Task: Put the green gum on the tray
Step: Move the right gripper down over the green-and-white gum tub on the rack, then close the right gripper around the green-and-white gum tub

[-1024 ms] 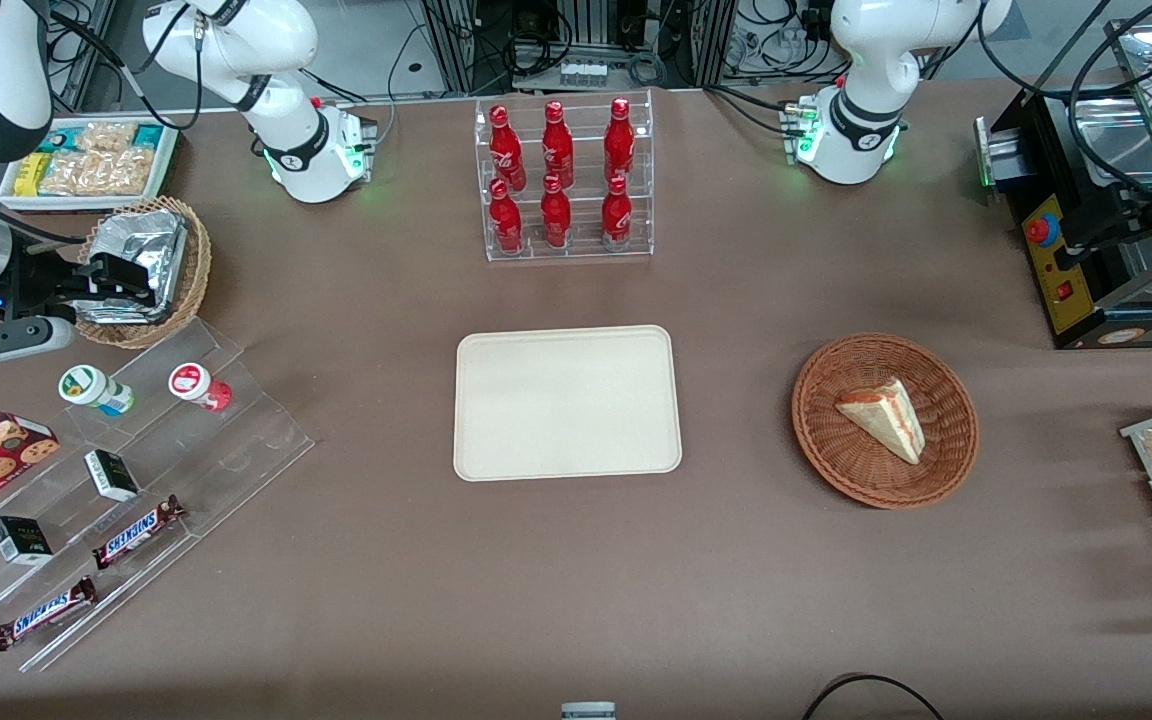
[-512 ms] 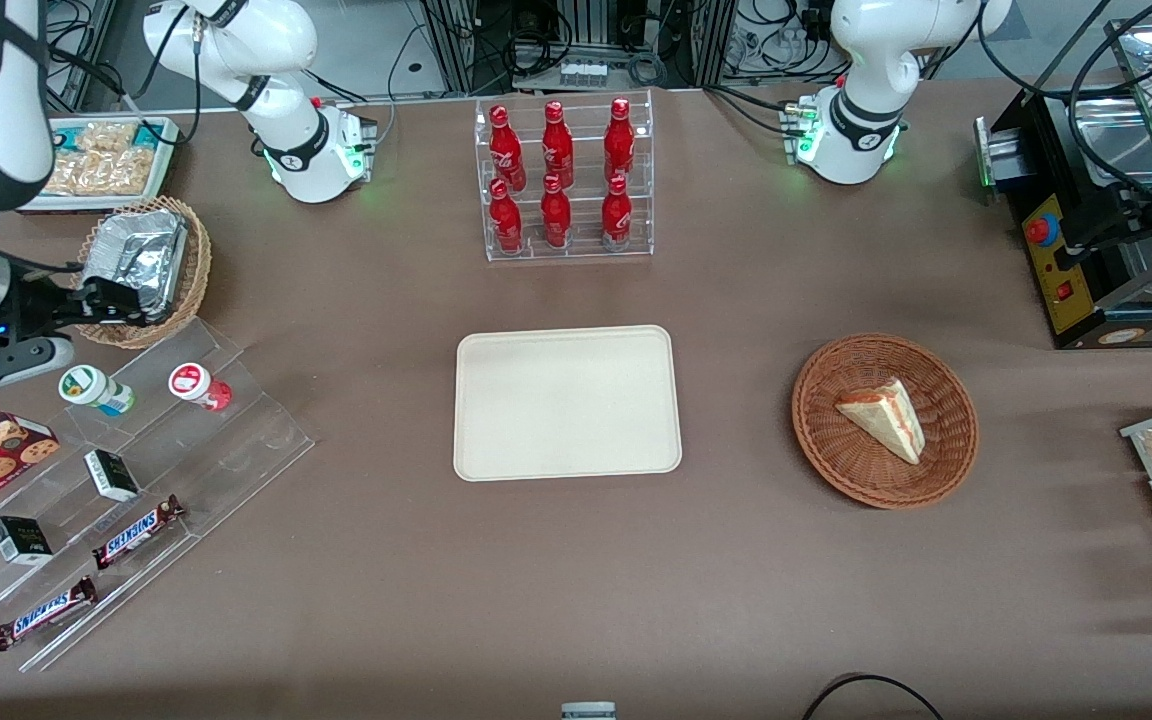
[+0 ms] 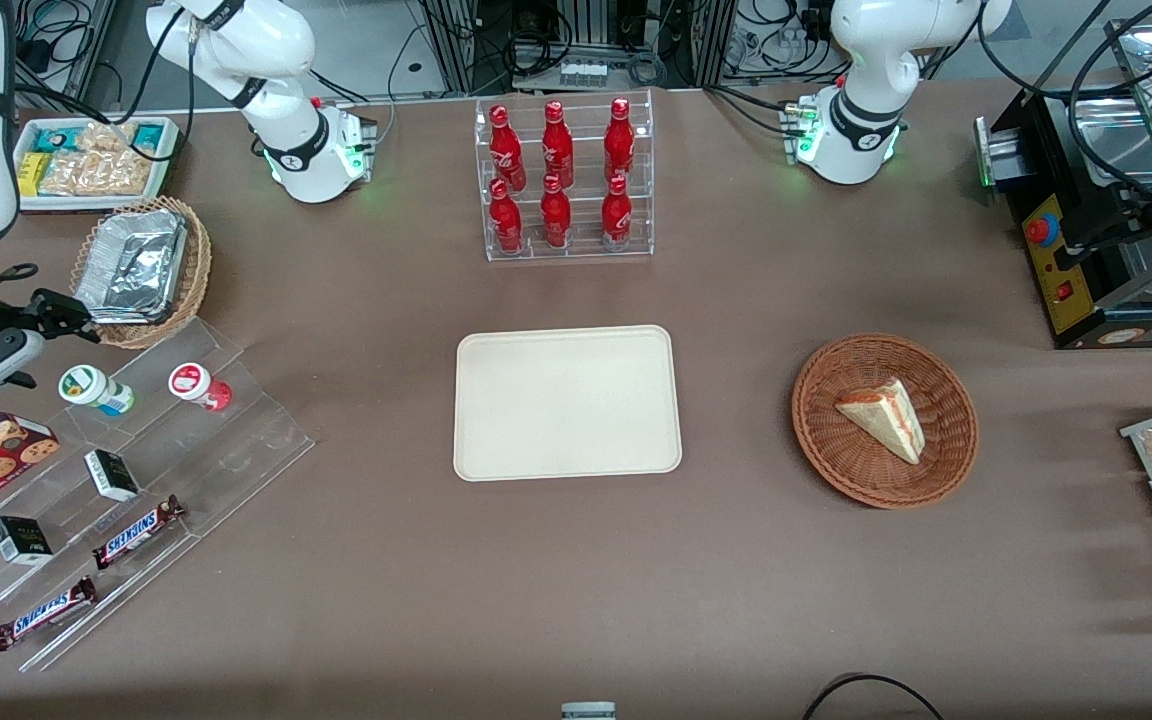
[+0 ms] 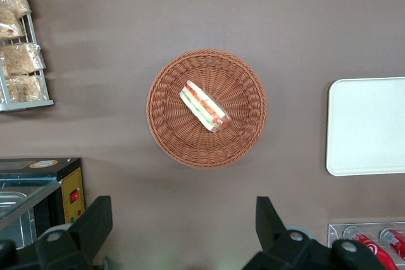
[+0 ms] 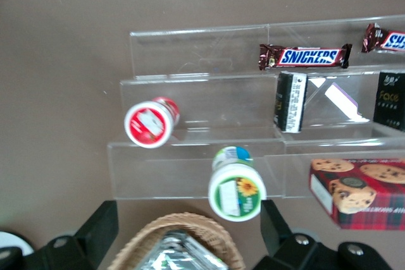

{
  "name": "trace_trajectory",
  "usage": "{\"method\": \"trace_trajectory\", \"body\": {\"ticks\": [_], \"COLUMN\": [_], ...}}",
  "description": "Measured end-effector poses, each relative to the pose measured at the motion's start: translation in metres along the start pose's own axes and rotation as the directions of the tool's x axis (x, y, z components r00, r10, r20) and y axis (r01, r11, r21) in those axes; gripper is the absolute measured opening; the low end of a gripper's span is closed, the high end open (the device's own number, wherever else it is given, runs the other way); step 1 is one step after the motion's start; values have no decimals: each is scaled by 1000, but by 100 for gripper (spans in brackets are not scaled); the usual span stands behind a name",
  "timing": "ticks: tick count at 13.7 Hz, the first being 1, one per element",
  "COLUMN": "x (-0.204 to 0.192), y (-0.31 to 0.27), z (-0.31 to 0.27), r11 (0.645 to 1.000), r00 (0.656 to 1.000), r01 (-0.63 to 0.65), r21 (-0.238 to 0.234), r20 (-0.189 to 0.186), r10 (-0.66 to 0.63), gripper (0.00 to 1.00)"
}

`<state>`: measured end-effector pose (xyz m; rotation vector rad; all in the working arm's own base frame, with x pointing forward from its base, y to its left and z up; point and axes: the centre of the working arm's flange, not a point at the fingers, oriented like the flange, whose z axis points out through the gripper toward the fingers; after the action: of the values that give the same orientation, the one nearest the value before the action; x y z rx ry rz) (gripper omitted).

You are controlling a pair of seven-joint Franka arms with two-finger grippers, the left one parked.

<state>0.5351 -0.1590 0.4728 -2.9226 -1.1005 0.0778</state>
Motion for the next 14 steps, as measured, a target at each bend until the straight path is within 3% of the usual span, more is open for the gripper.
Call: {"method": "trace_trajectory", "body": {"ticks": [4, 14], "x": [-25, -35], "y": [14, 13], "z": [28, 73], "r11": [995, 994], "r00": [995, 995], "r01": [93, 92], "r21": [-32, -61], "r20": [-18, -32], "r10": [-94, -94], "gripper": [100, 100]}}
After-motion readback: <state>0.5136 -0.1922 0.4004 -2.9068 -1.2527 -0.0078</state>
